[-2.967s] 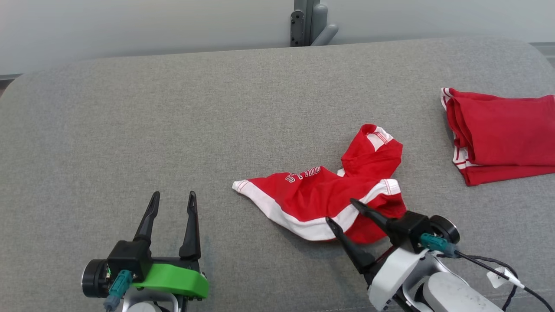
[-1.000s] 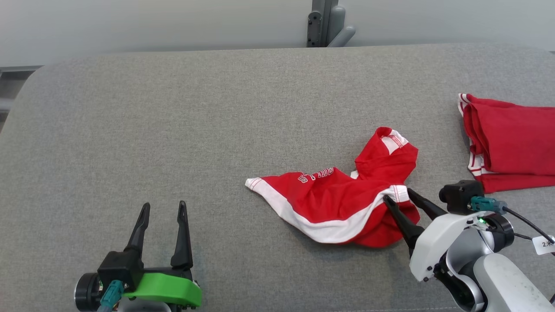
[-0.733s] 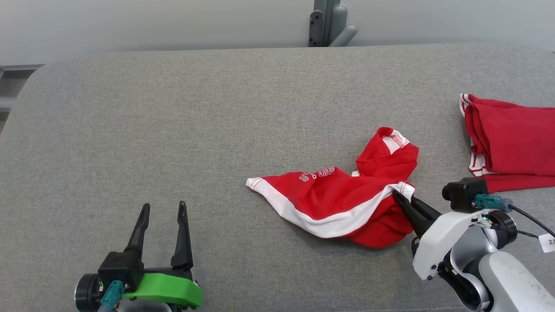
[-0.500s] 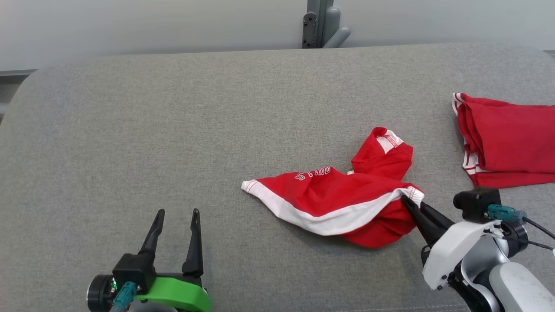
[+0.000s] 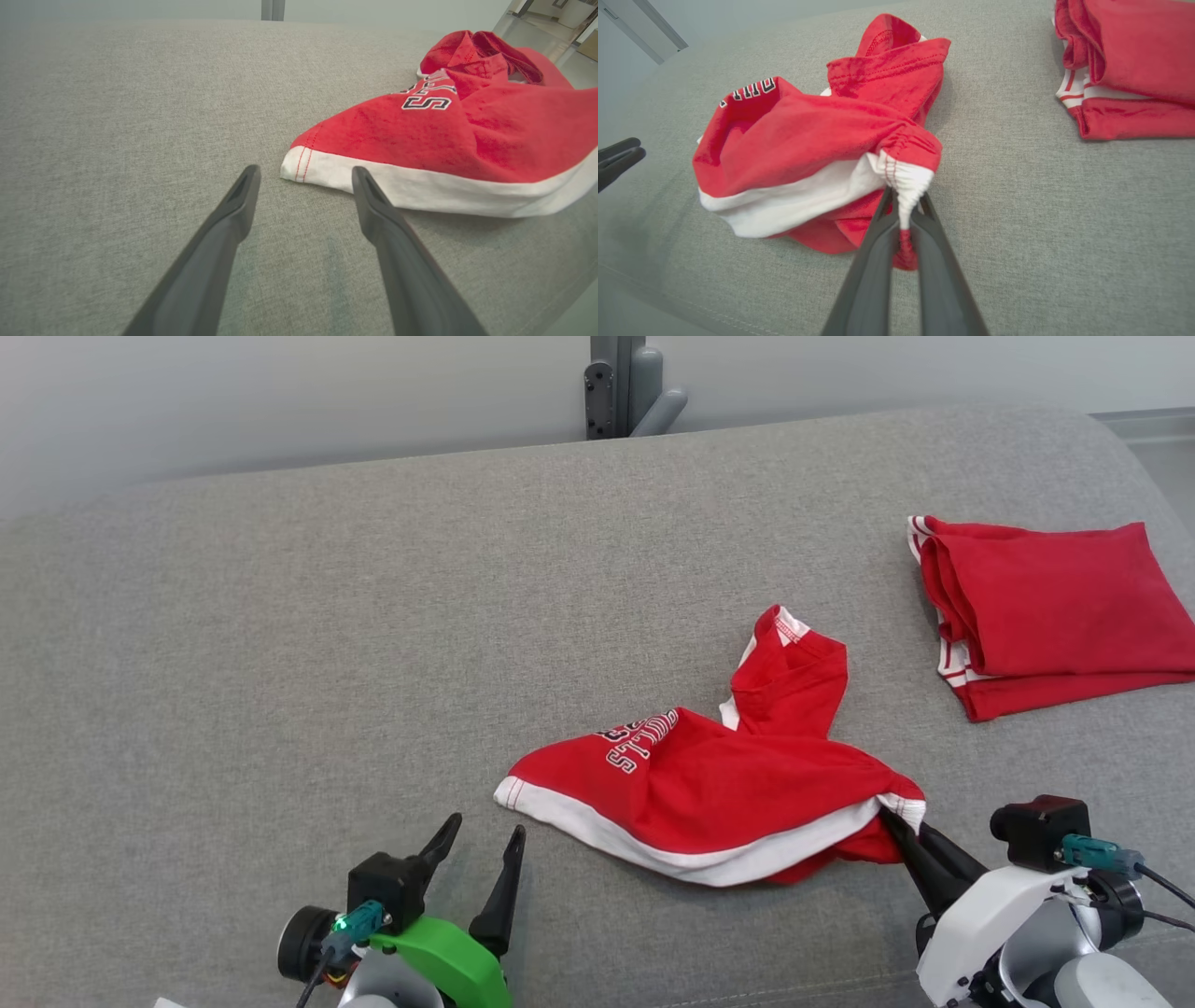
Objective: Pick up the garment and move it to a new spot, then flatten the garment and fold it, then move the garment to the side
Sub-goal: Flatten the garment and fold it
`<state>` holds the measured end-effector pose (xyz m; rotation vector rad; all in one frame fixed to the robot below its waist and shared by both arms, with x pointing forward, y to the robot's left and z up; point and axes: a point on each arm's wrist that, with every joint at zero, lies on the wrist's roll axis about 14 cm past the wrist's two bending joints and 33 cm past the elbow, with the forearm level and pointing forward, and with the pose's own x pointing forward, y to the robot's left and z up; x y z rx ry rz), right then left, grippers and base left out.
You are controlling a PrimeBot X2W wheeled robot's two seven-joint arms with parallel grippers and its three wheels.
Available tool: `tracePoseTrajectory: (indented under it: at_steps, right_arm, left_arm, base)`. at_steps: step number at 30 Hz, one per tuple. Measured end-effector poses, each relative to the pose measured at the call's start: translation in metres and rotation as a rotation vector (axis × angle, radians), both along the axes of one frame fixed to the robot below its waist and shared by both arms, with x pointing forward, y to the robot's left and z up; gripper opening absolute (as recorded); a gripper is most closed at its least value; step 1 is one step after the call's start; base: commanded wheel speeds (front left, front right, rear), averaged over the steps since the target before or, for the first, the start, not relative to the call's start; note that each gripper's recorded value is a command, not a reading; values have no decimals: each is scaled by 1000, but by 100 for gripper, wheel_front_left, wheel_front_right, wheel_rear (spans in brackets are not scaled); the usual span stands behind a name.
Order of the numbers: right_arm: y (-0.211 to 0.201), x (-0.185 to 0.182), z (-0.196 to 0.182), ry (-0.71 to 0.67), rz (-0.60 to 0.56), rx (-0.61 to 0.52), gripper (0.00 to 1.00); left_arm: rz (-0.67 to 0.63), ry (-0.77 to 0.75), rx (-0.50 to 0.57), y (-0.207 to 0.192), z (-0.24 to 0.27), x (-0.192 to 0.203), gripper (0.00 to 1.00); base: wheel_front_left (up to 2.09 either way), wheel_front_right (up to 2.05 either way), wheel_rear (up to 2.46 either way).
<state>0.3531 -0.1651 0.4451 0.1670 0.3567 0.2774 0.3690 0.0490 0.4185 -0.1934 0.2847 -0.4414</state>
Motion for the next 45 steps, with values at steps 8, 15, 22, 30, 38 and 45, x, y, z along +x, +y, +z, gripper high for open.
tracePoseTrajectory:
  at_steps: [8,15,22,30,38,45]
  right_arm:
    - [-6,5,-7,8,-16,-10,0]
    - [-5,11,-14,20,-13,-5,0]
    - [-7,15,-18,24,-19,-4,0]
    - [-10,18,-17,12,-29,-3,0]
    - [-14,26,-4,-51,-49,7,0]
    - [-15,39,36,-180,-52,26,0]
  left_arm:
    - [-71,85,-3,-18,-20,11,100]
    - [-78,134,13,-18,-37,24,100]
    - [-104,157,16,-27,-45,29,100]
    - [-146,156,21,-36,-47,28,0]
    - [-95,66,-39,-26,-18,44,0]
    - [-7,-87,-147,-8,35,57,0]
  base:
    - [0,0,0]
    - [0,0,0]
    - [0,0,0]
    - [0,0,0]
    - [0,0,0]
    - [0,0,0]
